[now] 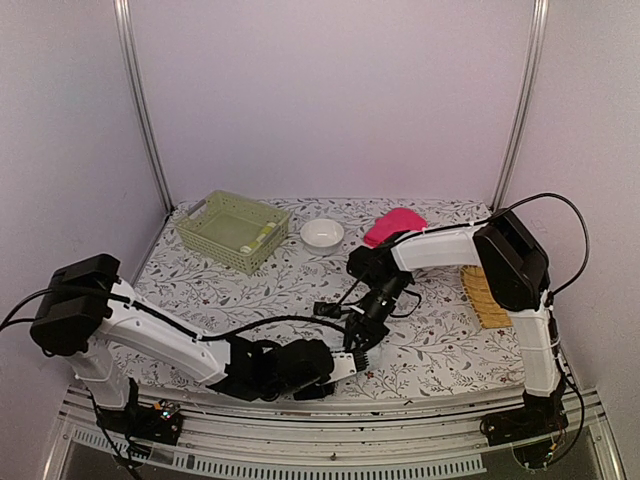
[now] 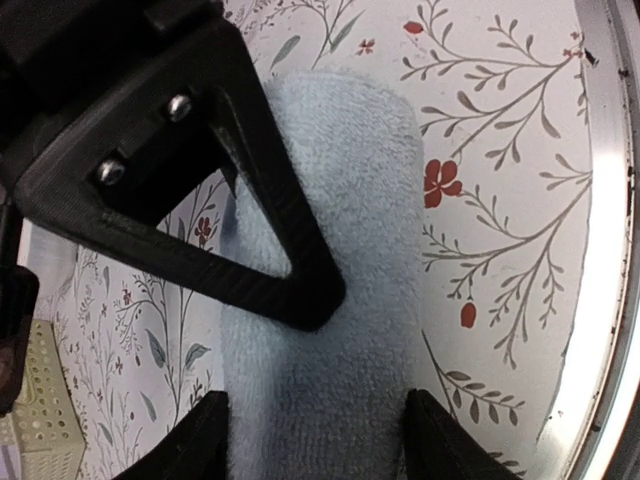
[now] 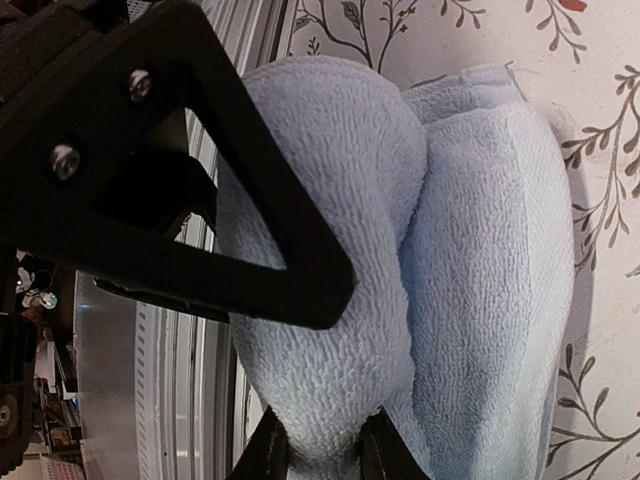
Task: Roll the towels
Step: Roll the towel at the center of the board.
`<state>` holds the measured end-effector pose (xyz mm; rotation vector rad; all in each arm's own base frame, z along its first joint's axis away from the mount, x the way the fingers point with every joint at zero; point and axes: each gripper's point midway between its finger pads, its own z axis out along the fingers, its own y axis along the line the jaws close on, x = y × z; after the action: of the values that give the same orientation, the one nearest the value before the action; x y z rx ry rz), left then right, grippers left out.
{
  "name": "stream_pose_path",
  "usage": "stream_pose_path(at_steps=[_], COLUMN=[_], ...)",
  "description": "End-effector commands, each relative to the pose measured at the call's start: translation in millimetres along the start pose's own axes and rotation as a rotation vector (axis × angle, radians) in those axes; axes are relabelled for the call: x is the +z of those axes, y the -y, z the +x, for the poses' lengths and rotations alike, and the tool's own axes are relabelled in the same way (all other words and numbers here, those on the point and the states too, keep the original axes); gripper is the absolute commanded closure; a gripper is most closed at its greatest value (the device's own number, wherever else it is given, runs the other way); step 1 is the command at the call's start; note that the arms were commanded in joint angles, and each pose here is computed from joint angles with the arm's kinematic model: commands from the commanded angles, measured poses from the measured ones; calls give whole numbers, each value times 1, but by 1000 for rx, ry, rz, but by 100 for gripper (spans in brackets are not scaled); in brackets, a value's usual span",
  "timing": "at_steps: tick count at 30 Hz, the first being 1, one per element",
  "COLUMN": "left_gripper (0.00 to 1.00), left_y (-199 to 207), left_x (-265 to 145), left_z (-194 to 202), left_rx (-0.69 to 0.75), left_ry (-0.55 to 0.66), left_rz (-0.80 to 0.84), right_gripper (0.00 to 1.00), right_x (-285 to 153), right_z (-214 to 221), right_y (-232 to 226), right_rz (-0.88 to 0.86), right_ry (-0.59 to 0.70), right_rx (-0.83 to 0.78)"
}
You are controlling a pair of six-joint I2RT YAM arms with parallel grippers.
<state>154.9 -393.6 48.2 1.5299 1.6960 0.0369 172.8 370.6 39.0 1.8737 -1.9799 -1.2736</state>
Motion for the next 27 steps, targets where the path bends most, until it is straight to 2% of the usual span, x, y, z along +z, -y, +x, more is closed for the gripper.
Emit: stream_pose_path(at_steps=[1, 8, 10, 12, 16, 19, 24, 27], left_gripper=[42, 52, 55, 59, 63, 66, 69, 71], left_y=[14, 17, 18, 17, 16, 15, 8, 3], left_x=[10, 23, 24, 25, 25, 25, 29, 33], left_z=[-1, 9, 12, 15, 19, 19, 24, 27], left_rx=[90, 65, 52, 35, -8, -72, -226, -310], left_ry=[-28, -86, -93, -101, -116, -117, -132, -144], left_rz=[46, 82, 98, 109, 149, 193, 302, 355], right_gripper=[79, 77, 74, 65, 55, 51, 49, 49], right_x=[21, 19, 14, 4, -36, -83, -136, -153], right_z=[33, 30, 26, 20, -6, -27, -43, -48], right_y=[10, 5, 1, -5, -21, -32, -59, -72], right_rz=[-10, -21, -16, 1, 78, 159, 284, 359], right_ry=[-120, -110, -103, -92, -28, 61, 174, 232], right_rx=[91, 91, 82, 54, -14, -52, -132, -171])
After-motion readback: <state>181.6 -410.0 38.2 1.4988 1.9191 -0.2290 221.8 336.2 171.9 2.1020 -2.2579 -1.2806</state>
